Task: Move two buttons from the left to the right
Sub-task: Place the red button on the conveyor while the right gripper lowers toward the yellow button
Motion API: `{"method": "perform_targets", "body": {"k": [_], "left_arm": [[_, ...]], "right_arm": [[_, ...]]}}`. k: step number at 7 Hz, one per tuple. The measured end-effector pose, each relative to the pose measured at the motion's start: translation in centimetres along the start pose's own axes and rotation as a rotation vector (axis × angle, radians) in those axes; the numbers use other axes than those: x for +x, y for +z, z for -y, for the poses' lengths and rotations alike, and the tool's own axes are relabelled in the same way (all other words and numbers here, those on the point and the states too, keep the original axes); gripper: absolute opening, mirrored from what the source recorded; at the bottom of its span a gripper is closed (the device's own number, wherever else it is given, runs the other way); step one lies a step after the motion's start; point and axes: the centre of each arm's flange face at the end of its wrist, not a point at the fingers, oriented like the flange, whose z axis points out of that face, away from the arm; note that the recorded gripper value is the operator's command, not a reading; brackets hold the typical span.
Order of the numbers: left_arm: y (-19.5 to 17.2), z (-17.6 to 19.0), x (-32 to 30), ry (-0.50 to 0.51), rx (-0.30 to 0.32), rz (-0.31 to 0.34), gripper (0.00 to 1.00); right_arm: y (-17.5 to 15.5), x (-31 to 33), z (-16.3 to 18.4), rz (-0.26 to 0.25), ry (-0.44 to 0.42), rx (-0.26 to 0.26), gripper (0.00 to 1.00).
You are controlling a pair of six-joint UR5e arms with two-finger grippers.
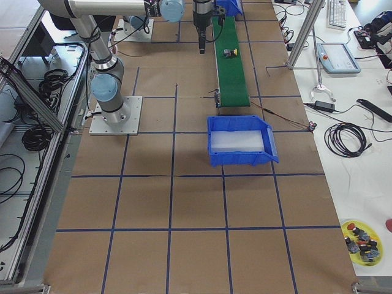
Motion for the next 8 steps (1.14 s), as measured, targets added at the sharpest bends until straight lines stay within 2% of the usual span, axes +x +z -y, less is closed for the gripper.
{"method": "perform_targets", "body": {"k": [3, 5, 8], "left_arm": [[-7.9, -3.8, 2.4, -0.003, -0.001, 0.019, 0.00], [-9.2, -3.3, 6.2, -0.029, 0.013, 0.020, 0.00], [-9.3, -0.9, 15.9, -0.092, 0.024, 0.031, 0.00]], "right_arm": [[0.0, 0.0, 0.0, 0.000, 0.000, 0.000, 1.00], [0.1, 0.0, 0.0, 0.000, 0.000, -0.002, 1.00], [0.1, 0.0, 0.0, -0.002, 0.000, -0.002, 1.00]]}}
